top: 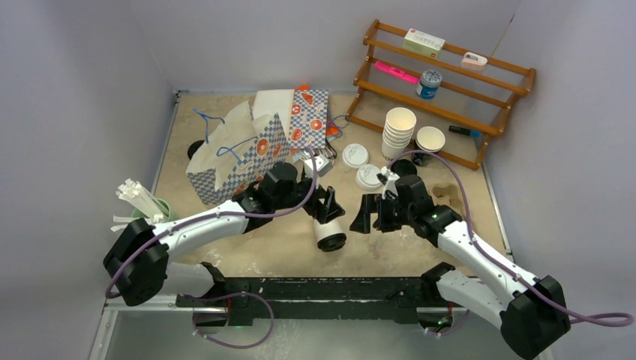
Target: Pack the takeout coffee
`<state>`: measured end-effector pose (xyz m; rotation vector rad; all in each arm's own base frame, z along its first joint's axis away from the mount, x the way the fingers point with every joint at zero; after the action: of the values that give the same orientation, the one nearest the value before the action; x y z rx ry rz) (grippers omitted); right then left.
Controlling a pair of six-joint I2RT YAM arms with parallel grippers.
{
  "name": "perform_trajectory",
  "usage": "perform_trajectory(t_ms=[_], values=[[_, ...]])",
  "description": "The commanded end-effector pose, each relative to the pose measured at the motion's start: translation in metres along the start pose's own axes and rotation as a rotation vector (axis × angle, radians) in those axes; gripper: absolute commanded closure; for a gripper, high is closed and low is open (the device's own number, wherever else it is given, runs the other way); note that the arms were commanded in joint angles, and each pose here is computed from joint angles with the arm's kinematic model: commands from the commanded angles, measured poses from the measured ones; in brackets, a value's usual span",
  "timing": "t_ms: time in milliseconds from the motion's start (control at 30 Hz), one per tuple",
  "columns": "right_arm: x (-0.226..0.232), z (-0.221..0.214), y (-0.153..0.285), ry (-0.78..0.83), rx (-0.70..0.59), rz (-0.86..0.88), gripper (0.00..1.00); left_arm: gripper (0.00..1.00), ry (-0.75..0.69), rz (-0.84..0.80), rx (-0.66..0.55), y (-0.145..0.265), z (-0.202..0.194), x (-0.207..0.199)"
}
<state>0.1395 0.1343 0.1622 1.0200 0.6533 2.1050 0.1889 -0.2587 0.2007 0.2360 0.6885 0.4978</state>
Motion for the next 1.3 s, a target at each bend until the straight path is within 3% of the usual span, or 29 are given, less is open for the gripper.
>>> perform_trajectory(t_ms=[0, 167, 400, 633, 833, 1000, 1267], values=[[0.007, 0.003, -0.003, 0.079, -0.043, 0.104, 0.07, 0.15, -0.170, 0.013, -0.007, -0.003, -0.010, 0.002], [0.008, 0.012, -0.009, 0.063, -0.094, 0.112, 0.13, 0.13, -0.269, 0.028, -0.008, -0.002, -0.030, -0.001], [0.013, 0.044, -0.023, 0.066, -0.064, 0.116, 0.02, 0.11, -0.342, 0.064, -0.019, 0.015, -0.046, -0.020], [0.022, 0.077, -0.046, 0.095, -0.046, 0.139, 0.04, 0.09, -0.360, 0.095, 0.000, 0.029, -0.062, -0.036], [0.048, 0.090, -0.081, 0.150, 0.039, 0.118, 0.02, 0.08, -0.379, 0.205, 0.041, 0.031, -0.070, -0.024], [0.068, 0.080, -0.104, 0.198, 0.127, 0.114, 0.02, 0.07, -0.320, 0.306, 0.050, 0.045, -0.077, -0.015], [0.072, 0.051, -0.125, 0.191, 0.231, 0.069, 0.04, 0.09, -0.087, 0.288, -0.194, 0.108, -0.067, -0.023]])
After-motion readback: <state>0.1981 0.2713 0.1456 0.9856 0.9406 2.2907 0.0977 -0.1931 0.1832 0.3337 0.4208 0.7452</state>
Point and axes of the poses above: each gripper's point midway between its finger pads, its own y axis back along the fingers, its own x axis along the line the jaws close on, z = x × y, the point moved 9 cm from there along y, back along the fingers, and after that the axes turned 11 degrees about y, right-handed, at the moved point
